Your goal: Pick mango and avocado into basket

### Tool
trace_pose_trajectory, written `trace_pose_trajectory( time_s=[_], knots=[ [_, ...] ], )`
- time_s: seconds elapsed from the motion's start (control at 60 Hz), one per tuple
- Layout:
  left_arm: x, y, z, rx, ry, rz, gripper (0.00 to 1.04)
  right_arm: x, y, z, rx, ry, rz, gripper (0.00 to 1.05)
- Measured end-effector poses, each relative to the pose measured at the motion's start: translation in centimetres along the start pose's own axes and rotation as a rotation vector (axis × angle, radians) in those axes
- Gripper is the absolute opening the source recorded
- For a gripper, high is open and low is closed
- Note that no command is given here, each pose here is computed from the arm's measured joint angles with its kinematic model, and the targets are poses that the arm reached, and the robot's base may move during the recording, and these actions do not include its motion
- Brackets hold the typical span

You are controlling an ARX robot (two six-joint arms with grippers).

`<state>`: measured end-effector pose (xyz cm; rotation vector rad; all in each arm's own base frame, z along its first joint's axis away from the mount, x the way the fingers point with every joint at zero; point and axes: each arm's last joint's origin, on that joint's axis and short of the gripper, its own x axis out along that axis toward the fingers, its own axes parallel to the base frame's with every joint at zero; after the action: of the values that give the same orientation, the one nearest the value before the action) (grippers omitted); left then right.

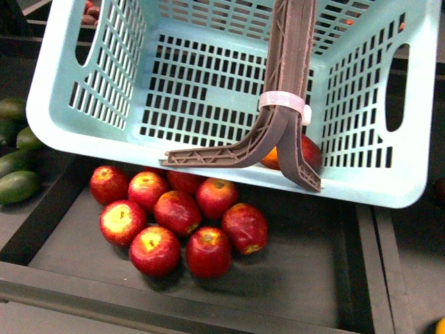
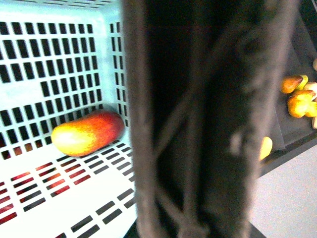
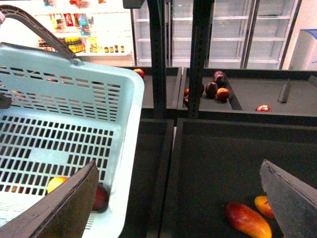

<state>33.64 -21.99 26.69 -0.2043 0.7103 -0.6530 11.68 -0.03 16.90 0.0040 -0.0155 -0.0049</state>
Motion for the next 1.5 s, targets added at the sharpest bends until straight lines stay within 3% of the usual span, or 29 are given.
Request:
trace_pose_trajectory(
  time_s=[1.499],
  knots=[
    [-0.08,0.37,0.28,-0.008,-0.009,0.012,0.05,-0.01,0.02,-0.02,-0.003,0.002,0.005,0.97]
  ],
)
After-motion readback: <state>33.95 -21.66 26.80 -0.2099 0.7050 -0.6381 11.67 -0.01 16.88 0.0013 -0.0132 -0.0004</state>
